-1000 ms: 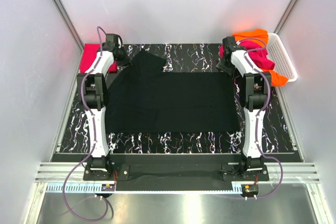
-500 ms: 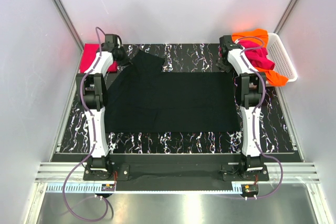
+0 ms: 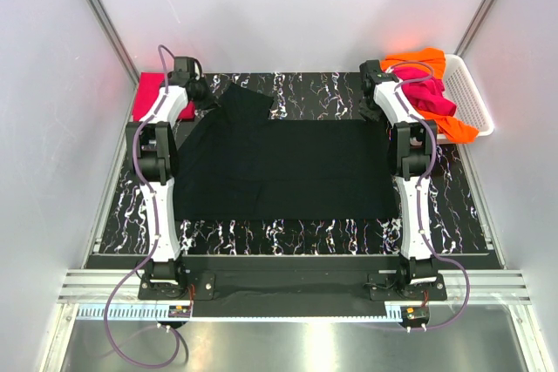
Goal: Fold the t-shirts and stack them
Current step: Fold the tshirt
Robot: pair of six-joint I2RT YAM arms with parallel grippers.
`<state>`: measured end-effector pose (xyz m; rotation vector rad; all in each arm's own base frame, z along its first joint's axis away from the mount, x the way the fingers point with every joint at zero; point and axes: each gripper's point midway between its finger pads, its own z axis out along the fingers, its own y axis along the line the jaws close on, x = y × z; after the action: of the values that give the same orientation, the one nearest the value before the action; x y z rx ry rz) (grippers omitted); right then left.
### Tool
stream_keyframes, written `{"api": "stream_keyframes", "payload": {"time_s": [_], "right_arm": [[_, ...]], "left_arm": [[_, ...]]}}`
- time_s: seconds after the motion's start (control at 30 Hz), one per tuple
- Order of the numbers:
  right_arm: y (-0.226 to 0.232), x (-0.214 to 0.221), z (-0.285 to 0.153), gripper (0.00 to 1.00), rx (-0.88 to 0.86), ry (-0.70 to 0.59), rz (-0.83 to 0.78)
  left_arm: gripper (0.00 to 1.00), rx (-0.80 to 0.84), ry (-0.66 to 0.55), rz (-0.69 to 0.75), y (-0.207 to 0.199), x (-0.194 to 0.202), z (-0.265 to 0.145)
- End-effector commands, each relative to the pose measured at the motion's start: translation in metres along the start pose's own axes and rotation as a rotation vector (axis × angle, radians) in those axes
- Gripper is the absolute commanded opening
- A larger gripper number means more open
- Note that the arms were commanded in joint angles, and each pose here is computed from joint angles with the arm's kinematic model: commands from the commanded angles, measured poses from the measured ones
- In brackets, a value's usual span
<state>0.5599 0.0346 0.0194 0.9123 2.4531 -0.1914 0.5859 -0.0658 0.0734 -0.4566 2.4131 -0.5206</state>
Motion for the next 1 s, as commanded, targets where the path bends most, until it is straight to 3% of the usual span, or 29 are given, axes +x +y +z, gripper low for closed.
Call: {"api": "stream_keyframes", "payload": {"time_s": [0.0, 0.07, 0.5, 0.97], "right_arm": [[-0.001, 0.003, 0.005, 0.07, 0.025, 0.002, -0.029], [-0.002, 0.001, 0.002, 0.0, 0.026, 0.0, -0.056], [-0.019, -0.029, -0.064, 0.0, -0.004, -0.068, -0.146], [-0.038, -0.001, -0.086, 0.0, -0.028, 0.017, -0.124]], "left_arm": [[0.0, 0.08, -0.113, 0.033, -0.031, -0.038, -0.036], [0.0, 0.078, -0.116, 0.039, -0.031, -0.038, -0.038], [0.0, 0.059, -0.16, 0.048, -0.018, -0.046, -0.075], [0.0, 0.059, -0.12, 0.067, -0.015, -0.017, -0.1]]}}
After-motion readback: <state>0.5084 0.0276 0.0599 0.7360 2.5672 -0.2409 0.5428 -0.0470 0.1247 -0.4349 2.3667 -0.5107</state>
